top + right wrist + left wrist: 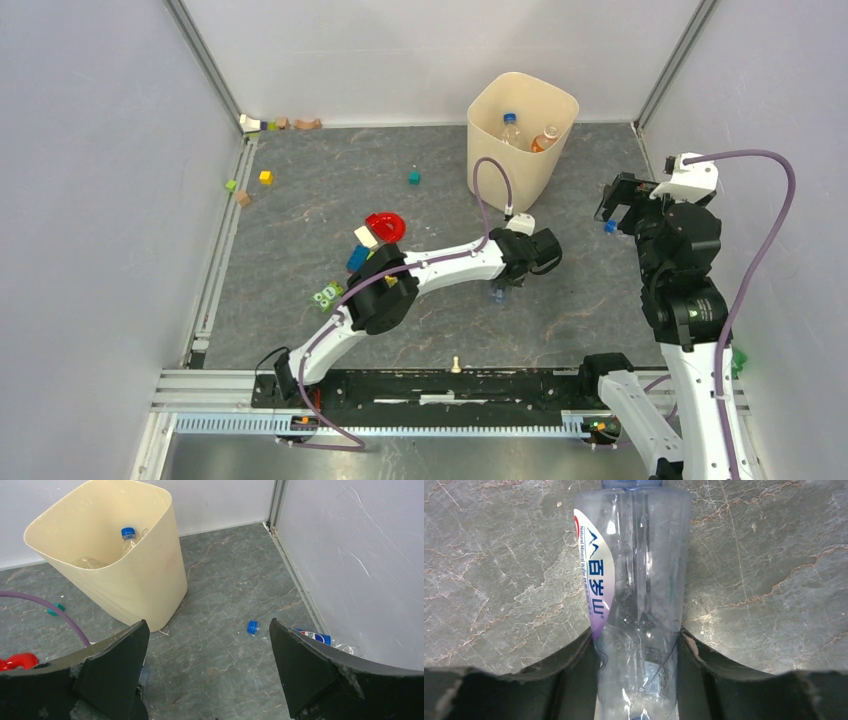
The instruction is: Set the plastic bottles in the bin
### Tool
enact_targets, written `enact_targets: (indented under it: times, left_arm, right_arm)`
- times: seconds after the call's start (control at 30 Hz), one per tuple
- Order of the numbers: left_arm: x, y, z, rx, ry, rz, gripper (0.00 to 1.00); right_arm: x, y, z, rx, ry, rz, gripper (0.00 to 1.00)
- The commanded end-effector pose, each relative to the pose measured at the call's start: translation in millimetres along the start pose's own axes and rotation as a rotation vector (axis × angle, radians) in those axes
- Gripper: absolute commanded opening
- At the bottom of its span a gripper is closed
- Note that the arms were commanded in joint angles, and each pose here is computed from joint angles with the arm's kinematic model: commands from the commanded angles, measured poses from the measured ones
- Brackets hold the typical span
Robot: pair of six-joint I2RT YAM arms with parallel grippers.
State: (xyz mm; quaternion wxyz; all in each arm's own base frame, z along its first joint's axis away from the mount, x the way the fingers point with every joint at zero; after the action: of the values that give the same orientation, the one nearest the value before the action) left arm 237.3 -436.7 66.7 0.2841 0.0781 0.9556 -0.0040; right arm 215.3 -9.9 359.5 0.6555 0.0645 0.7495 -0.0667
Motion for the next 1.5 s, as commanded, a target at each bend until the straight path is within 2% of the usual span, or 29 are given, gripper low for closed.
enact_targets:
  times: [0.0,0.13,0.2,0.47,0.6,0.73,0.9,1.07,1.33,1.43,1.47]
  left_arm:
    - [0.2,4.7,-4.4,0.020,-0.006,-0.019,0.47]
    - [-7.3,18.8,-33.4,0.058,-0.036,-0.007,0.41]
    - [-18.7,23.4,-62.4,0.142,-0.072,0.001,0.38]
    - [-68.5,57.7,-177.8,0.340,-0.244,0.081,0.38]
    - [-110.1,64.9,-228.1,0.397,-0.401,0.097,0.38]
    - [-165.2,54.0,-264.9,0.425,-0.573,0.118,0.39]
    - [-239.6,38.4,-280.0,0.407,-0.780,0.090,0.43]
    - [-293.2,30.1,-256.8,0.449,-0.965,-0.006,0.44]
    - [-343.9,18.3,-222.7,0.475,-1.185,-0.079,0.43]
    - [-351.8,18.7,-209.9,0.470,-1.219,-0.118,0.45]
    - [-353.4,19.2,-205.2,0.467,-1.221,-0.132,0.50]
  right_arm:
    - [-3.5,0.3,-2.6,-0.014,-0.022,-0.006,0.98]
    - [-2.6,1.0,-3.5,-0.022,-0.030,-0.005,0.98]
    - [-1.8,0.5,-3.5,-0.018,-0.041,0.002,0.98]
    - [10.9,-0.5,2.9,0.009,-0.021,0.016,0.98]
    - [11.3,-0.1,2.2,0.009,-0.026,0.035,0.98]
    - [8.7,-0.6,-1.2,0.010,-0.040,0.054,0.98]
    - [8.7,-2.7,-5.9,0.017,-0.035,0.056,0.98]
    - [13.5,-5.5,-10.3,0.029,-0.022,0.053,0.98]
    - [22.1,-6.0,-16.7,0.021,-0.006,0.056,0.98]
    - [22.4,-7.2,-19.5,0.023,-0.006,0.053,0.98]
    - [22.3,-7.6,-20.0,0.024,-0.007,0.053,0.98]
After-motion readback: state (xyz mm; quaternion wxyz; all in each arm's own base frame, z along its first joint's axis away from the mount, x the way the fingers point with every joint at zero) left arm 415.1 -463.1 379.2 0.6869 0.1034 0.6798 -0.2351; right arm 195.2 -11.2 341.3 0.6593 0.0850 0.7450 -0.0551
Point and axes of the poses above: each gripper's point midway between its finger pads, its own z axis out along the fingers, its own y axis along the line the jaws close on, x = y × z, the point moved 5 cm from there along -z, back along the fingers, and after that the axes turned 5 degrees about -z, right-handed, at the moved point
